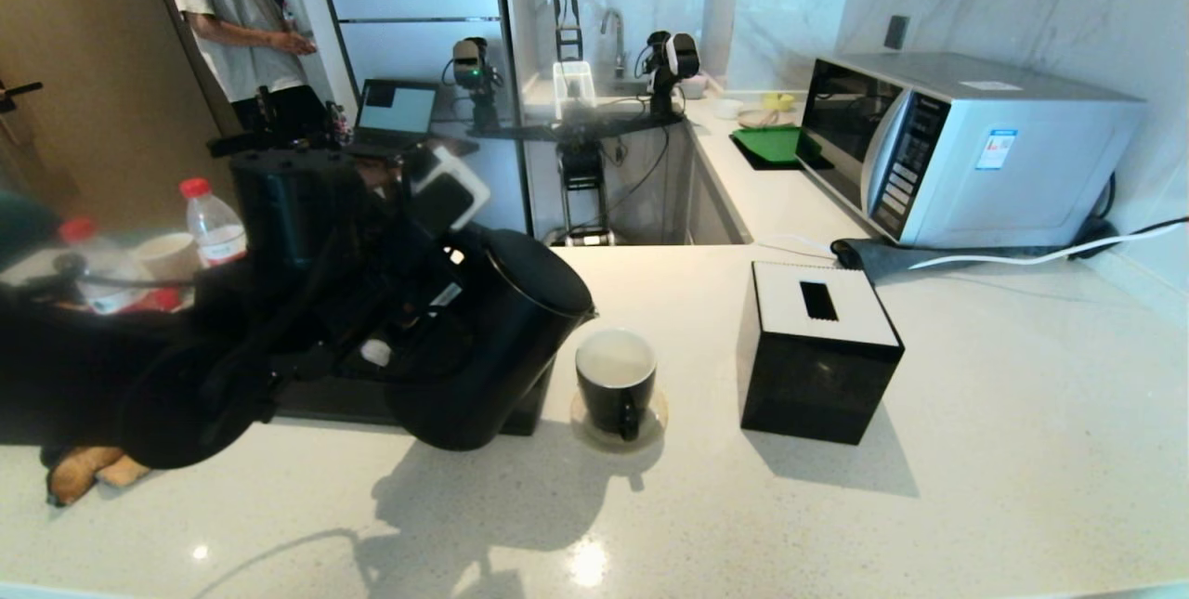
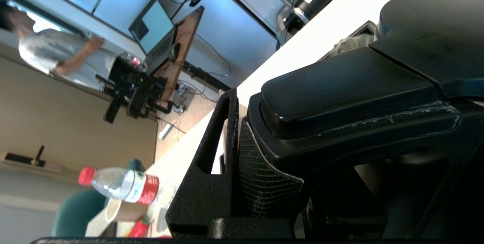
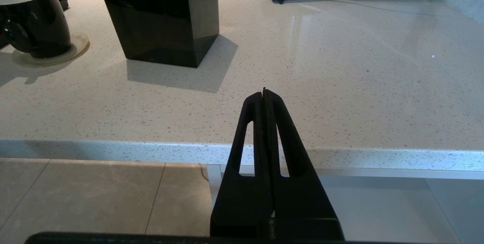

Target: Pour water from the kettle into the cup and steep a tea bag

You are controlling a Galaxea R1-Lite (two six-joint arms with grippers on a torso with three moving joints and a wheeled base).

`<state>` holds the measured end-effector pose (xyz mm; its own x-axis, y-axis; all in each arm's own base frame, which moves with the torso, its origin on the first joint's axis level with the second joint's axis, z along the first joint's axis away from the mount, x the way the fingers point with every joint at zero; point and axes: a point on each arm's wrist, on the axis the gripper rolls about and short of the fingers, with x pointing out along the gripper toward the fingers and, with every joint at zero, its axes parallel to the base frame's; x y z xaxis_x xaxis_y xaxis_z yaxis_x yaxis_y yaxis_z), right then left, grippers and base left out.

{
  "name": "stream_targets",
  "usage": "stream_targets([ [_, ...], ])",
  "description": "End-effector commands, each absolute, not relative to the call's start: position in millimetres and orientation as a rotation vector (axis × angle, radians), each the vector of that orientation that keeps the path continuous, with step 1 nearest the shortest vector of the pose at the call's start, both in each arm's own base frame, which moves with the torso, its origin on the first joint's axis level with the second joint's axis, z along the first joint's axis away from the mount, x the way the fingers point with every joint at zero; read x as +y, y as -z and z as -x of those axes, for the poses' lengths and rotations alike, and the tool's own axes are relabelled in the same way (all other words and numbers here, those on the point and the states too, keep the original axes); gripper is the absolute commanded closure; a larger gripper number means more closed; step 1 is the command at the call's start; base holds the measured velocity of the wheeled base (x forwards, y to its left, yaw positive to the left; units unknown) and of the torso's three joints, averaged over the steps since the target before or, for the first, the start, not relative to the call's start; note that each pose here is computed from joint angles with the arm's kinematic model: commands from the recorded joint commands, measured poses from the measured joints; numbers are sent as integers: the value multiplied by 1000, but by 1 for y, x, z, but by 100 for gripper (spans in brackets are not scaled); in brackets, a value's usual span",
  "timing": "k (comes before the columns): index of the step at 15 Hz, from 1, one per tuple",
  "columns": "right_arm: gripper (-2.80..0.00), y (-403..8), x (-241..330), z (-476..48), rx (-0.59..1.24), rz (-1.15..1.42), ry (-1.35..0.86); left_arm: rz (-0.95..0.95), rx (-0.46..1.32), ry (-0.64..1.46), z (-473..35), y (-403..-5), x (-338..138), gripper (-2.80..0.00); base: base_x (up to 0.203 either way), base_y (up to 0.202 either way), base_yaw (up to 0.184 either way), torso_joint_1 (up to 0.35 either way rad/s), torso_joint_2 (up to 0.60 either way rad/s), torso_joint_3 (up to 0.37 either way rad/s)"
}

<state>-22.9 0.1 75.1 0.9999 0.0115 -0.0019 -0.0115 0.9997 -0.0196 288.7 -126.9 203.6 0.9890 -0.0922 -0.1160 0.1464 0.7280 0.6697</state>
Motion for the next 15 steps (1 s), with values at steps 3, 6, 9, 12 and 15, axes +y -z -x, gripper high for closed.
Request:
stream_targets([
  [3, 0, -75, 0, 23, 3, 20, -12, -771, 77, 143, -293, -200, -133, 0, 0, 0, 0, 0, 0, 0],
  [6, 0, -75, 0, 23, 3, 20, -12, -778, 78, 152, -293, -198, -136, 0, 0, 0, 0, 0, 0, 0],
  [9, 0, -75, 0, 23, 3, 20, -12, -790, 81, 158, -293, -197, -137, 0, 0, 0, 0, 0, 0, 0],
  [12, 0, -75, 0, 23, 3, 20, -12, -792, 85, 162, -294, -195, -139, 0, 0, 0, 0, 0, 0, 0],
  [15, 0, -75, 0, 23, 3, 20, -12, -801, 102, 171, -293, -194, -139, 0, 0, 0, 0, 0, 0, 0],
])
